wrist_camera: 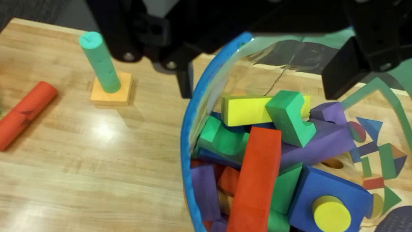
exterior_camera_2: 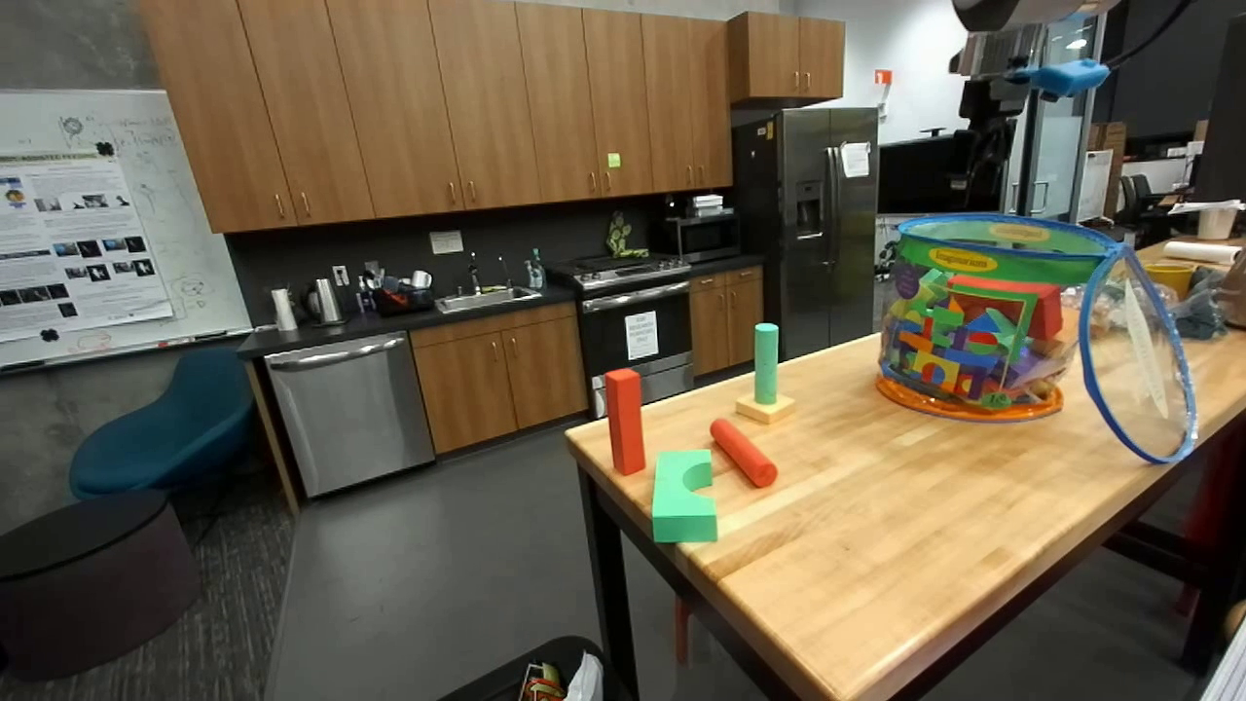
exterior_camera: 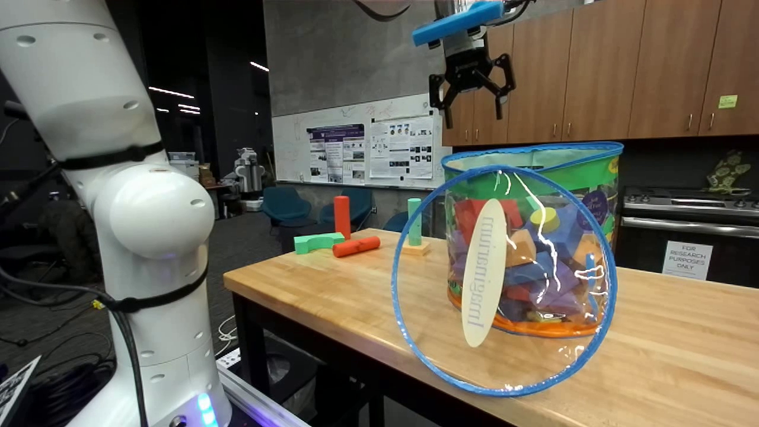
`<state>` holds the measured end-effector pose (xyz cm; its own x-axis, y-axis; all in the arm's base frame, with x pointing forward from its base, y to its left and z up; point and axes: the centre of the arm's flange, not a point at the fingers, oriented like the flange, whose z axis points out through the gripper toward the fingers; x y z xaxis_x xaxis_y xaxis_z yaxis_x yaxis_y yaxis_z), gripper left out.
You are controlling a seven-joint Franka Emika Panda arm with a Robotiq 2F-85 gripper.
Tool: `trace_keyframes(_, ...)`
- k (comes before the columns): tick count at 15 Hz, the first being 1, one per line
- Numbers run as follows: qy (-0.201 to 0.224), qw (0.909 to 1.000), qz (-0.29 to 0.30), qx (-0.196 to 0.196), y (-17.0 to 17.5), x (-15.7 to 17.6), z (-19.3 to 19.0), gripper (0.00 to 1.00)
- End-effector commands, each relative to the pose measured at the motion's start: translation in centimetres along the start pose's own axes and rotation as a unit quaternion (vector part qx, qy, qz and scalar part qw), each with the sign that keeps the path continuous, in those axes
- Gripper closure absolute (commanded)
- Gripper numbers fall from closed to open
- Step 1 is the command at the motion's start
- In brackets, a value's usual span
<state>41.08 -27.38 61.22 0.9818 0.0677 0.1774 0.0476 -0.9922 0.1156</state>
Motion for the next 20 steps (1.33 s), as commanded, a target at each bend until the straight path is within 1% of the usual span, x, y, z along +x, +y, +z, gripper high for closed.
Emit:
trace_keyframes(1, 0.028, 0.999, 0.015, 0.032, 0.3, -0.6, -0.8, 0.0)
trace_keyframes(4, 0.025, 0.9987, 0.023, 0.039, -1.9, 0.0, -1.3, 0.0)
trace_keyframes(7, 0.022, 0.9988, 0.028, 0.033, -4.9, 2.2, -2.0, 0.0)
trace_keyframes(9, 0.021, 0.9988, 0.033, 0.03, -7.7, 3.9, -2.3, 0.0)
trace_keyframes(12, 0.017, 0.9985, 0.045, 0.029, -12.9, 6.8, -2.0, 0.0)
trace_keyframes(14, 0.02, 0.9966, 0.07, 0.038, -16.2, 8.8, -1.2, 0.0)
trace_keyframes(15, 0.021, 0.9949, 0.084, 0.053, -17.8, 9.9, -0.5, 0.0)
trace_keyframes(17, 0.026, 0.993, 0.093, 0.068, -20.7, 11.4, 1.4, 0.0)
trace_keyframes(20, 0.031, 0.9933, 0.087, 0.07, -23.3, 13.4, 5.5, 0.0)
